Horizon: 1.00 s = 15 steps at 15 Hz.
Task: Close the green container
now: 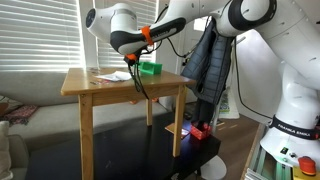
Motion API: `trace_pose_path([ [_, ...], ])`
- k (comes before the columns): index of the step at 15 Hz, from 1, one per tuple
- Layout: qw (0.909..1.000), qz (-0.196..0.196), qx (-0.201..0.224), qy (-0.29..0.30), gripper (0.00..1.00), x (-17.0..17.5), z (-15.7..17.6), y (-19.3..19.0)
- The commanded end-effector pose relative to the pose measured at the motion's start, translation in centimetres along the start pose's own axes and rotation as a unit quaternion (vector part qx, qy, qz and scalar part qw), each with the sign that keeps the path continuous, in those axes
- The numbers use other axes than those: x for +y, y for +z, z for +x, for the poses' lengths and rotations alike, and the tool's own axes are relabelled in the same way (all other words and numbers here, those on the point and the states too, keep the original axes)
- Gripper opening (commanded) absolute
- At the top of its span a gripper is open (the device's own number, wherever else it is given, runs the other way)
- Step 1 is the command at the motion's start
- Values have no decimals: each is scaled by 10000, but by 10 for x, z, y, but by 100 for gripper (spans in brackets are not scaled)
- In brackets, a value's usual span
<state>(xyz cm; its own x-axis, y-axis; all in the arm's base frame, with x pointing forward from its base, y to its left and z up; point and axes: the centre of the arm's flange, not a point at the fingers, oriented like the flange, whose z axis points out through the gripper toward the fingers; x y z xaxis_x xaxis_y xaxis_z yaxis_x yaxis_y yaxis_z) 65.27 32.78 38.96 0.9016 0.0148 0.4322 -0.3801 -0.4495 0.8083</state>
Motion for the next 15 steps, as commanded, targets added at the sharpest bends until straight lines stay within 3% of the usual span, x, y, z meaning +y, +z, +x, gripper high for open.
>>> trace_pose_path([
  [1, 9998, -195, 75, 48, 100, 13, 11, -9],
  [15, 9978, -575, 103, 318, 100, 39, 25, -4],
])
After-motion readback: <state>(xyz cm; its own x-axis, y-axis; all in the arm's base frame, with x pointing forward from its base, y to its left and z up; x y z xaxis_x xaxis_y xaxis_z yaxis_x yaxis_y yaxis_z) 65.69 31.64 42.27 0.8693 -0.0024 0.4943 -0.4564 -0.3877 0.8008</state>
